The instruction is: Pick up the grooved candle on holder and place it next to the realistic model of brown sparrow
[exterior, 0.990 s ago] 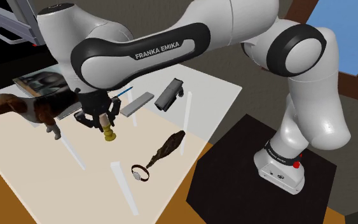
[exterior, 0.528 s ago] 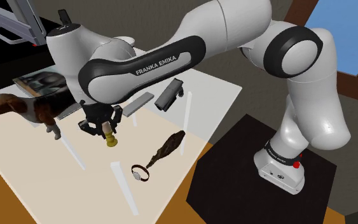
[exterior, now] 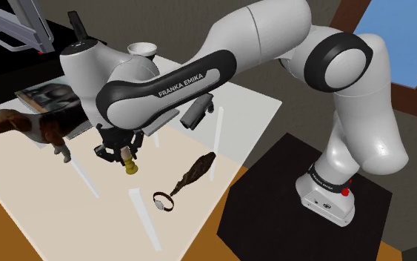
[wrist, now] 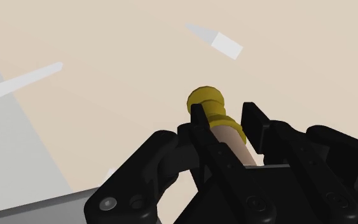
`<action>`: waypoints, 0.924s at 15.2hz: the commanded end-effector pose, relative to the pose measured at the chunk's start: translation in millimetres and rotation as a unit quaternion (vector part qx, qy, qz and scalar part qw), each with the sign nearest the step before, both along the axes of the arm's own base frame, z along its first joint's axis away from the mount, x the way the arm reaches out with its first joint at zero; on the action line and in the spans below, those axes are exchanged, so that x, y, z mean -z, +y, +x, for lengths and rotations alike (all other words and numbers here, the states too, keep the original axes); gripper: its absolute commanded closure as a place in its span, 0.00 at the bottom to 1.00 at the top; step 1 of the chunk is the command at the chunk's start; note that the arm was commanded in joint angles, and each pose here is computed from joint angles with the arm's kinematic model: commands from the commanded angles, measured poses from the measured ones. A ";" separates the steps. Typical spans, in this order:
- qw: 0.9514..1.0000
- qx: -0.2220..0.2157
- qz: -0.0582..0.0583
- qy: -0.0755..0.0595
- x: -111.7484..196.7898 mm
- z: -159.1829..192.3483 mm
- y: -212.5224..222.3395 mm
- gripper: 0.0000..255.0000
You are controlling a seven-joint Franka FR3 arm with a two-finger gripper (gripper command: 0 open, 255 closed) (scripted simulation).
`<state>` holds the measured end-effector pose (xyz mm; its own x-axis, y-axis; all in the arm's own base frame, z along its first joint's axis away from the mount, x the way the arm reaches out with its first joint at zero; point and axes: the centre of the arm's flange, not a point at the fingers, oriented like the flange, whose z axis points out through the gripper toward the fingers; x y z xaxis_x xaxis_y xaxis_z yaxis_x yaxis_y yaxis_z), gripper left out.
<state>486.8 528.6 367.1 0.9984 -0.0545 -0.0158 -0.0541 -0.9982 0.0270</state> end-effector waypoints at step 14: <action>1.000 0.000 0.000 0.000 -49.9 0.8 1.3 0.00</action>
